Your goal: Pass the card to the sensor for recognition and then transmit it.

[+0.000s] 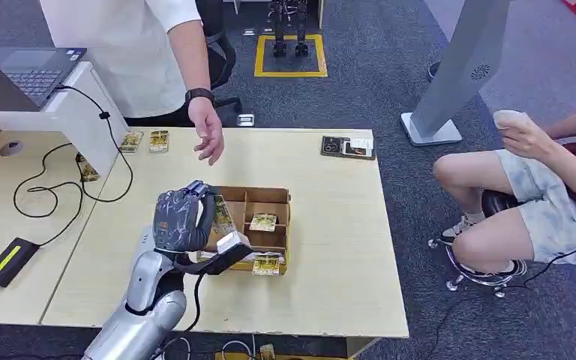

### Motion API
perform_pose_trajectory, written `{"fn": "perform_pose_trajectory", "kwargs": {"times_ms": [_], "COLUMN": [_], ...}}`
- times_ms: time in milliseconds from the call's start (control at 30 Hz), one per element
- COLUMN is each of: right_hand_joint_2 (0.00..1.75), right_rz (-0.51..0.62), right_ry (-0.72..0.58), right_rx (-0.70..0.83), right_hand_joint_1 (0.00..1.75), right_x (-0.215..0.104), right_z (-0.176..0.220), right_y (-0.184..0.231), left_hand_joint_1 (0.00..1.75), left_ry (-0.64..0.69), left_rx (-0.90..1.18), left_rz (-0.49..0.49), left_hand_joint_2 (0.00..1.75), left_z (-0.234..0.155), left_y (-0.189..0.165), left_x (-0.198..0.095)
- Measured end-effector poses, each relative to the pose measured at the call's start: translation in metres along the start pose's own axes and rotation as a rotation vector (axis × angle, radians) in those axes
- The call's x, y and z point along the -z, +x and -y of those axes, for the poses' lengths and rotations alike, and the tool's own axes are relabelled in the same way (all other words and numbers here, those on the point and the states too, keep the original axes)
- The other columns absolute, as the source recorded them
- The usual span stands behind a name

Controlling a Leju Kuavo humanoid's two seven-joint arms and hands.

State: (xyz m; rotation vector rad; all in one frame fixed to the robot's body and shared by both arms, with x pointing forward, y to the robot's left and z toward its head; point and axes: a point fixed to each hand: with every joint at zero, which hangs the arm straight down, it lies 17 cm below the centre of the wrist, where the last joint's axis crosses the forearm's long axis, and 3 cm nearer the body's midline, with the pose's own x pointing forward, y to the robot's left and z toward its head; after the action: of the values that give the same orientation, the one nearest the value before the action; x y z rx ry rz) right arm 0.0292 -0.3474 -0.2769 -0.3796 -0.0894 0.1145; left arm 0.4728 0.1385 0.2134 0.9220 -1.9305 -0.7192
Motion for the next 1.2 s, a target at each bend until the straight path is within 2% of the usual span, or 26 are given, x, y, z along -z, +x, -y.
{"fn": "perform_pose_trajectory", "kwargs": {"times_ms": [167,433,767,800,833,867,900,1200], "right_hand_joint_2": [1.75,1.75,1.75,1.75,1.75,1.75,1.75,1.75], "right_rz": [0.002,0.023,0.027,0.027,0.026,0.026,0.028,0.037], "right_ry": [-0.003,-0.005,-0.01,-0.009,-0.007,-0.006,-0.005,-0.015], "right_rx": [-0.01,-0.047,-0.098,-0.104,-0.109,-0.113,-0.116,-0.138], "right_hand_joint_1": [0.0,0.0,0.0,0.0,0.0,0.0,0.0,0.0], "right_x": [0.0,0.003,0.005,0.005,0.005,0.005,0.005,0.006], "right_z": [0.0,0.002,0.006,0.006,0.005,0.005,0.005,0.008], "right_y": [0.002,0.012,0.017,0.016,0.017,0.017,0.017,0.019], "left_hand_joint_1": [1.75,1.75,1.75,1.64,0.96,0.96,0.0,0.0], "left_ry": [0.033,0.094,0.103,0.103,0.102,0.101,0.099,0.083], "left_rx": [-0.087,-0.139,-0.121,-0.124,-0.128,-0.133,-0.137,-0.157], "left_rz": [-0.015,0.0,-0.05,-0.054,-0.059,-0.062,-0.065,-0.094], "left_hand_joint_2": [1.75,1.75,1.75,1.75,1.75,1.75,1.75,1.75], "left_z": [-0.011,-0.036,-0.044,-0.044,-0.044,-0.044,-0.043,-0.035], "left_y": [0.003,0.016,0.003,0.003,0.002,0.002,0.002,-0.006], "left_x": [0.017,0.068,0.108,0.11,0.112,0.113,0.114,0.112]}}
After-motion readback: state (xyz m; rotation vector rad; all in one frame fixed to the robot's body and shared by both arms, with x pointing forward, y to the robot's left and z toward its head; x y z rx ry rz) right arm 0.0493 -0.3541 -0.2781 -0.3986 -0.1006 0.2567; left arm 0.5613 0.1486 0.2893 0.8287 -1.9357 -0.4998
